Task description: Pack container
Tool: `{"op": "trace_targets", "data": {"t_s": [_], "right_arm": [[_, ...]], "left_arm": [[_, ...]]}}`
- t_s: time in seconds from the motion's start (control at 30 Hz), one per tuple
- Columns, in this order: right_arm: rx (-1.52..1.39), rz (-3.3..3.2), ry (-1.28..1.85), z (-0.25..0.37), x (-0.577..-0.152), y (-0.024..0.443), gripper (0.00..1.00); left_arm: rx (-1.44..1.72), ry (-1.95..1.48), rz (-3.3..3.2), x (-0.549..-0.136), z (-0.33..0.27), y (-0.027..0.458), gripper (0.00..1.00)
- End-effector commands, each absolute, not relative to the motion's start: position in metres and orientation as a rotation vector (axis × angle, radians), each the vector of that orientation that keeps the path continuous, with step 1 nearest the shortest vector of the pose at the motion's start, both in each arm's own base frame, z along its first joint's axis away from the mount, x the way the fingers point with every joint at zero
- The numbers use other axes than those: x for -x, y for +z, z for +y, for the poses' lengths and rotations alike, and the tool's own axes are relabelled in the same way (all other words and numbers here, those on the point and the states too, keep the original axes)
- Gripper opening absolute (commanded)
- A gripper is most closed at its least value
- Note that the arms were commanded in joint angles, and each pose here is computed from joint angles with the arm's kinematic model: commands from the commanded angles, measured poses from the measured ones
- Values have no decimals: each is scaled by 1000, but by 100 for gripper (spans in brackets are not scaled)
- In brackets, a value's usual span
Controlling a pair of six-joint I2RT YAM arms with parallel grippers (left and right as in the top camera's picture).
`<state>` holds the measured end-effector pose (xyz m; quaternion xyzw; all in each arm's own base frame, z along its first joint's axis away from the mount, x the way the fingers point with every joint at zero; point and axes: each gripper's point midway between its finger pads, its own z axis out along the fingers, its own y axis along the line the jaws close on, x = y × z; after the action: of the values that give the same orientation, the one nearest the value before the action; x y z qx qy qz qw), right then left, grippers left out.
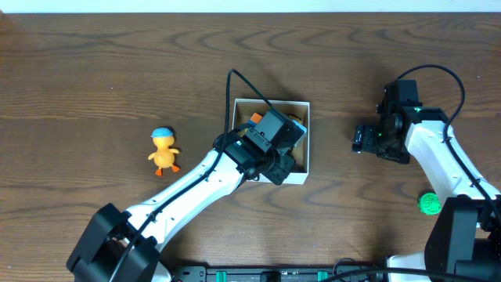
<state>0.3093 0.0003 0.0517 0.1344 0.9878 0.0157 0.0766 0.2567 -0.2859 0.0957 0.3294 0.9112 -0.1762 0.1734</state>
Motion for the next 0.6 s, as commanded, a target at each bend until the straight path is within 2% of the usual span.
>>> {"op": "trace_targets", "data": {"t_s": [0.0, 0.33, 0.57], "right_arm": [[-386, 2956, 53, 0, -312, 54, 86], [-386, 2954, 53, 0, -312, 54, 86], [-385, 2953, 54, 0, -312, 54, 86]], "left_arm": [[-868, -391, 2499, -275, -275, 121, 26], [-735, -286, 2331, -287, -247, 186, 26], [-633, -246, 2457, -295, -236, 156, 26]]}}
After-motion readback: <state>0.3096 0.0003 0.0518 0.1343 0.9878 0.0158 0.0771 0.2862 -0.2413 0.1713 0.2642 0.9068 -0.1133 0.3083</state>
